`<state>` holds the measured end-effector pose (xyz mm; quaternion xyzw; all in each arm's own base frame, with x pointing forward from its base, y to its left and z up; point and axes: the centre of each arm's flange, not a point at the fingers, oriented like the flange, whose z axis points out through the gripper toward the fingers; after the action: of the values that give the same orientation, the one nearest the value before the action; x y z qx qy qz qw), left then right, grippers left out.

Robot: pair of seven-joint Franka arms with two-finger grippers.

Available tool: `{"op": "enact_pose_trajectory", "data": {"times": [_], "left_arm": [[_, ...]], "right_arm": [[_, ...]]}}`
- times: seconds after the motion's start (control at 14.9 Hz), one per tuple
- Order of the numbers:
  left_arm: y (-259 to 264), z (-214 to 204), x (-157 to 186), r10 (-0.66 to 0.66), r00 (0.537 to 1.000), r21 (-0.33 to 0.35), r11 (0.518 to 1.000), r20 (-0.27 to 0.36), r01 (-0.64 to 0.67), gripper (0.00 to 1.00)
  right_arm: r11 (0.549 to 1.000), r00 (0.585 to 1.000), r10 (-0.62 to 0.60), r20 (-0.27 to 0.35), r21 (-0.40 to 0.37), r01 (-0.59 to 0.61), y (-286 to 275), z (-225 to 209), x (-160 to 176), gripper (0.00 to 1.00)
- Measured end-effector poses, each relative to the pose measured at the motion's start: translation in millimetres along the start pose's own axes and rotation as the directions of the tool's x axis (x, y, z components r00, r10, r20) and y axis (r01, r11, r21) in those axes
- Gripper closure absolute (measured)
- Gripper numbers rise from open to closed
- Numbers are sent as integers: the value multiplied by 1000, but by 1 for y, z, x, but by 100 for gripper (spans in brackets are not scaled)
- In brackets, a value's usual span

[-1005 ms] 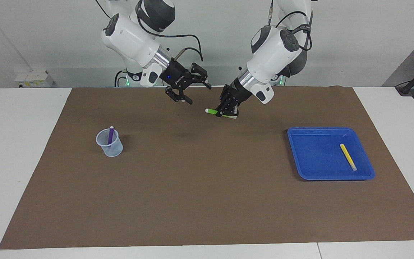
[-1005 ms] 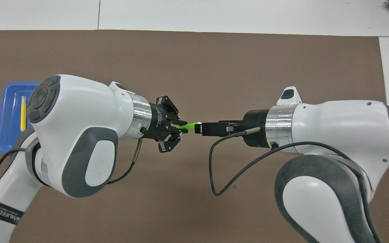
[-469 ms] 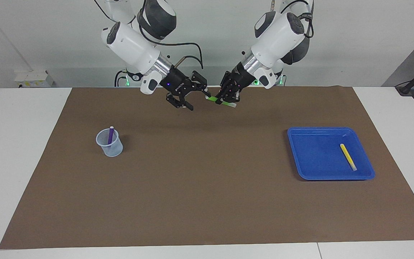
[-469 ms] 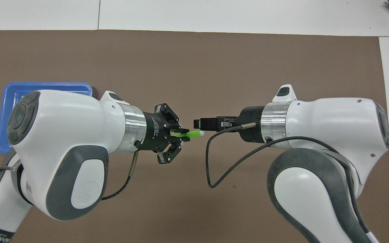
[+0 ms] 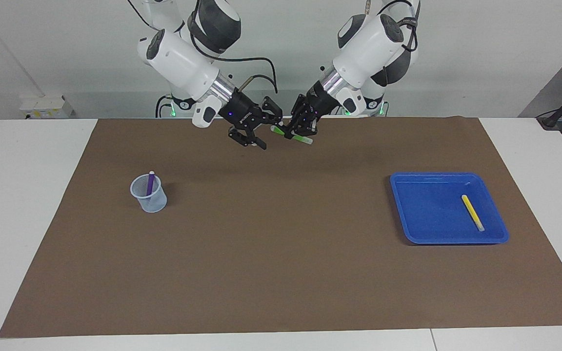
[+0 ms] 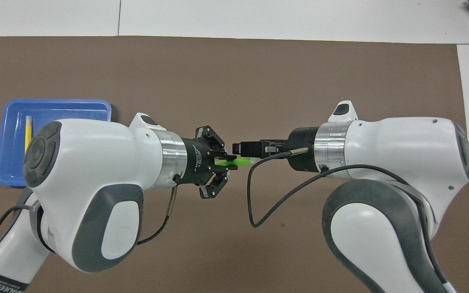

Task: Transfer and insert pens with both arms
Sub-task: 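Grasp the green pen with the right gripper and open the left gripper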

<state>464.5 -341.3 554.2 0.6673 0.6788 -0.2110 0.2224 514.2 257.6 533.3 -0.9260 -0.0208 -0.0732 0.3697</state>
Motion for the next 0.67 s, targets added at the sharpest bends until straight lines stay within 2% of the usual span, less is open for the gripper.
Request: {"op": "enact_pose_trajectory", "data": {"times": [0.07, 0.13, 0.27, 0.47, 0.67], "left_arm": [[0, 0, 0, -1, 1000, -4, 1000, 3, 1, 83], [1, -1, 0, -2, 1000, -8, 1000, 6, 3, 83], [2, -1, 0, -4, 1000, -13, 1000, 9, 4, 83], [2, -1, 0, -5, 1000, -15, 1000, 10, 5, 83], [2, -1, 1, -7, 1000, -16, 1000, 10, 7, 83]], "right_arm": [[1000, 1000, -1, 1, 0, 1, -1, 1, 0, 20], [1000, 1000, -2, 2, 0, 2, -1, 1, -1, 29], [1000, 1000, -4, 4, 1, 4, -2, 2, -2, 32], [1000, 1000, -6, 6, 1, 6, -3, 3, -2, 59], [1000, 1000, -12, 12, 3, 12, -7, 5, -5, 60]]}}
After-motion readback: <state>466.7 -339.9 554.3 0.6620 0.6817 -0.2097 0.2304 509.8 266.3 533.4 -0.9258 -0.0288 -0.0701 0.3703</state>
